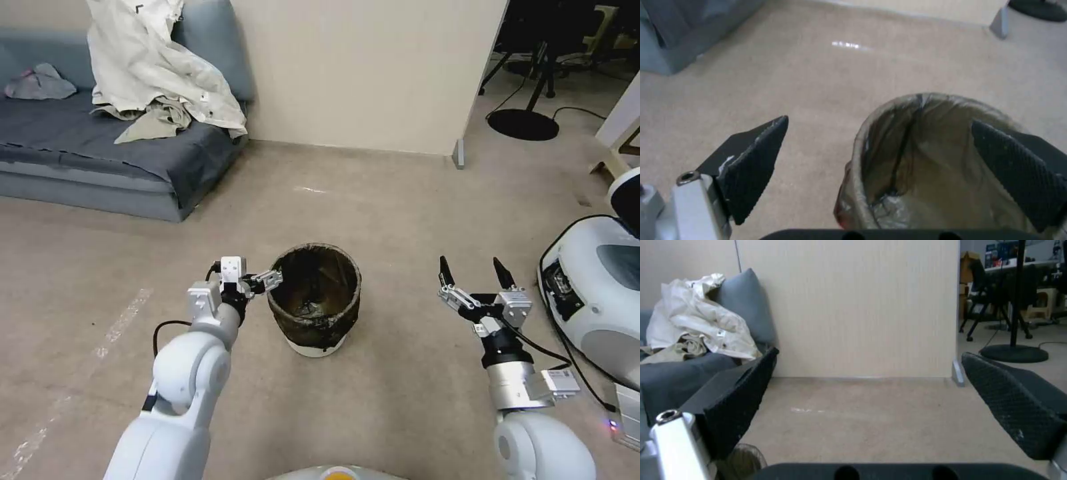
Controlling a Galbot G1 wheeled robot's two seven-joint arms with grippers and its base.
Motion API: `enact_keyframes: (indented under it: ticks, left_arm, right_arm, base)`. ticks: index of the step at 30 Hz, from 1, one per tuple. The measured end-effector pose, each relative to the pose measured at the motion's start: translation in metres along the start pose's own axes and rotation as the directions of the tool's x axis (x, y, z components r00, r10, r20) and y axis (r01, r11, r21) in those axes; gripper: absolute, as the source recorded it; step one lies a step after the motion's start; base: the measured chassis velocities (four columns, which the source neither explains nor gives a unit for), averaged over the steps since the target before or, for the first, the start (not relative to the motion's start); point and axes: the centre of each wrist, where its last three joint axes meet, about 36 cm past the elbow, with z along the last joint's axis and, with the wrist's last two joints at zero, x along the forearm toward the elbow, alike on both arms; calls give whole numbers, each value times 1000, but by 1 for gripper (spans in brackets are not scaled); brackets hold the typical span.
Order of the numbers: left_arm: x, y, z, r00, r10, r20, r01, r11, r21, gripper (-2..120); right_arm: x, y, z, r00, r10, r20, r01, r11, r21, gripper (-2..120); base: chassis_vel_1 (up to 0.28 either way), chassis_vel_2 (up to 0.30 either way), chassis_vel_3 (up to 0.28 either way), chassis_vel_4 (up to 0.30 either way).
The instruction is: Pick up the trash can from the floor.
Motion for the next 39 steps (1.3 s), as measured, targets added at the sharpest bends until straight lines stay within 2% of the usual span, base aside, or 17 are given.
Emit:
enact_keyframes:
  ticks: [5, 7, 11, 16, 21, 28, 39]
  left_arm:
    - [-12, 2, -10, 999, -9, -33, 8, 1000, -12, 100]
    - [-22, -1, -19, 998, -2, -62, 2, 1000, -5, 100]
    - [-37, -6, -29, 997, 1, -71, 0, 1000, 13, 100]
    - [-57, -14, -34, 996, -8, -87, 8, 1000, 7, 100]
    - [-74, -21, -29, 993, -14, -116, 14, 1000, -7, 100]
    - [-101, -24, -10, 982, -45, -185, 38, 998, -43, 100]
    - [-113, -26, 11, 969, -66, -237, 50, 996, -75, 100]
  right_arm:
    - [-4, -1, 1, 1000, -2, 0, 2, 1000, -1, 100]
    - [-6, -1, 2, 1000, -2, -1, 2, 1000, -2, 100]
    - [-8, -2, 3, 1000, 0, -3, 0, 1000, -3, 100]
    - [-10, -3, 3, 1000, 3, -4, -3, 1000, -4, 100]
    - [-11, -4, 5, 1000, 7, -7, -7, 1000, -4, 100]
    - [-13, -6, 7, 1000, 13, -8, -13, 1000, -8, 100]
    - [-14, -6, 8, 1000, 16, -6, -16, 1000, -12, 100]
  base:
    - [0, 0, 0, 0]
    - [0, 0, 0, 0]
    - [0, 0, 0, 0]
    - [0, 0, 0, 0]
    - [0, 0, 0, 0]
    - [0, 0, 0, 0]
    - [0, 0, 0, 0]
